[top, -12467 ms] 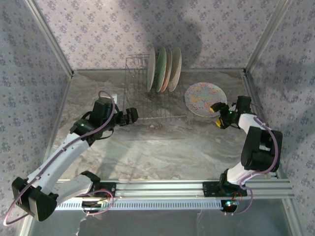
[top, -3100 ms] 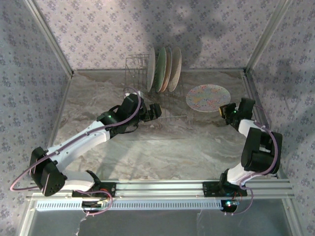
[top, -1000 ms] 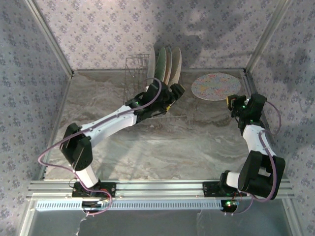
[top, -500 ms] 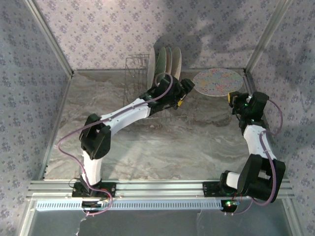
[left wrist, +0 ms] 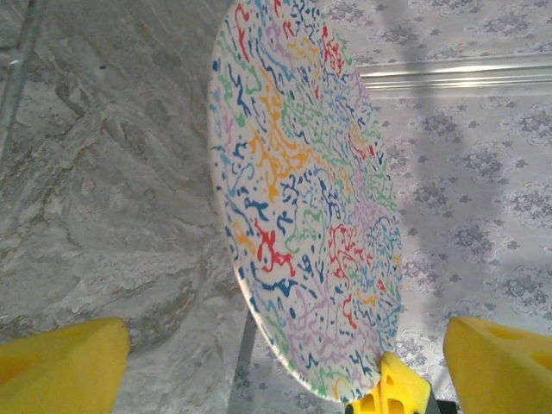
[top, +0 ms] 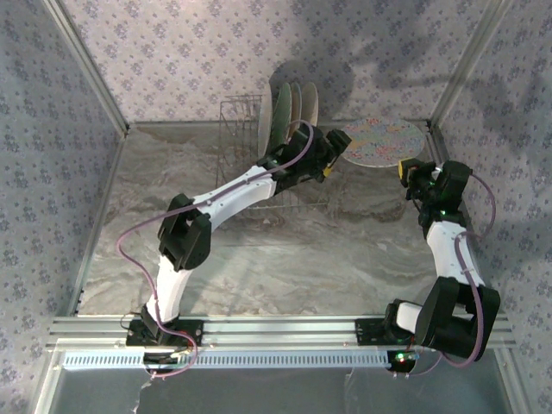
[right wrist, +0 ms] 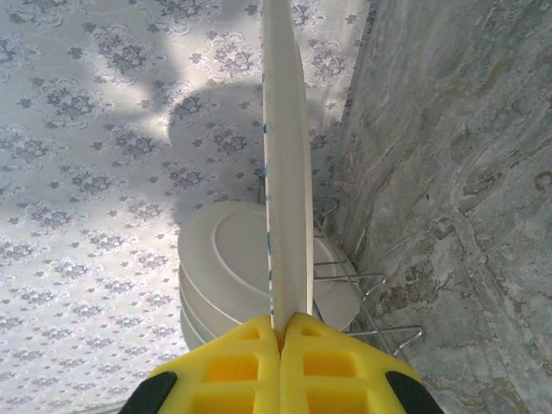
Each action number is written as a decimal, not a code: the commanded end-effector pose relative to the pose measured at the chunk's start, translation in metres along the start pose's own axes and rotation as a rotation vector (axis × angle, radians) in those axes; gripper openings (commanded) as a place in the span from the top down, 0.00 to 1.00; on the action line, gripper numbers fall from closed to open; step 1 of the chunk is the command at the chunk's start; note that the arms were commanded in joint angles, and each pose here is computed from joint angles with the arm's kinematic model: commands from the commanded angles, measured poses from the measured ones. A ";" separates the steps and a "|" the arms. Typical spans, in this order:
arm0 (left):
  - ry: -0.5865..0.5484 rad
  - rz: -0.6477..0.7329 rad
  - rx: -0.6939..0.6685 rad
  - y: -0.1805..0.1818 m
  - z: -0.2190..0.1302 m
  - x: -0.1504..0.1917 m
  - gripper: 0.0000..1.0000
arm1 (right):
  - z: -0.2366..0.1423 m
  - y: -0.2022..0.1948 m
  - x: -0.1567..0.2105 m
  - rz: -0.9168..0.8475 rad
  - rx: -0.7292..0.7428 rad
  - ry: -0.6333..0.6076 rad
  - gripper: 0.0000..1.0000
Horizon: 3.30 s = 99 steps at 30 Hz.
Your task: Load the plates into the dish rack
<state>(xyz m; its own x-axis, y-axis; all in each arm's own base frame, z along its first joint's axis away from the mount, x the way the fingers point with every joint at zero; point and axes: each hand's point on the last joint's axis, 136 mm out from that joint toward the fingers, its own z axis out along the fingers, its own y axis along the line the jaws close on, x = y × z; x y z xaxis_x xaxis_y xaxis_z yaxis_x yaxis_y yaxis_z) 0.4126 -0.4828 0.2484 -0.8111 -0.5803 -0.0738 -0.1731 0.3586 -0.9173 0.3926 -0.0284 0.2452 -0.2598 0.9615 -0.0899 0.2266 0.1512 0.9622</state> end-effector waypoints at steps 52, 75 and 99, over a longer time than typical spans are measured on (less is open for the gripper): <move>-0.025 0.133 0.135 -0.077 -0.005 -0.016 1.00 | -0.021 0.031 0.012 -0.060 -0.080 0.040 0.55; -0.087 0.540 0.124 -0.129 -0.137 -0.053 1.00 | -0.054 0.085 0.041 -0.432 -0.068 0.280 0.07; -0.050 0.652 0.302 -0.055 -0.352 -0.077 1.00 | -0.058 0.161 0.153 -0.783 -0.428 0.732 0.21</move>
<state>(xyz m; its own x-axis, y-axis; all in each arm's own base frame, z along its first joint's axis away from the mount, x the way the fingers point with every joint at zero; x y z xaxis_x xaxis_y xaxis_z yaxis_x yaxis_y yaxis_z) 0.3183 -0.1893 0.3935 -0.7094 -0.4241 -0.5628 0.2884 0.5540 -0.7810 0.3384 0.1146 0.4034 -0.6995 0.3267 -0.6356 -0.4797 0.4446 0.7564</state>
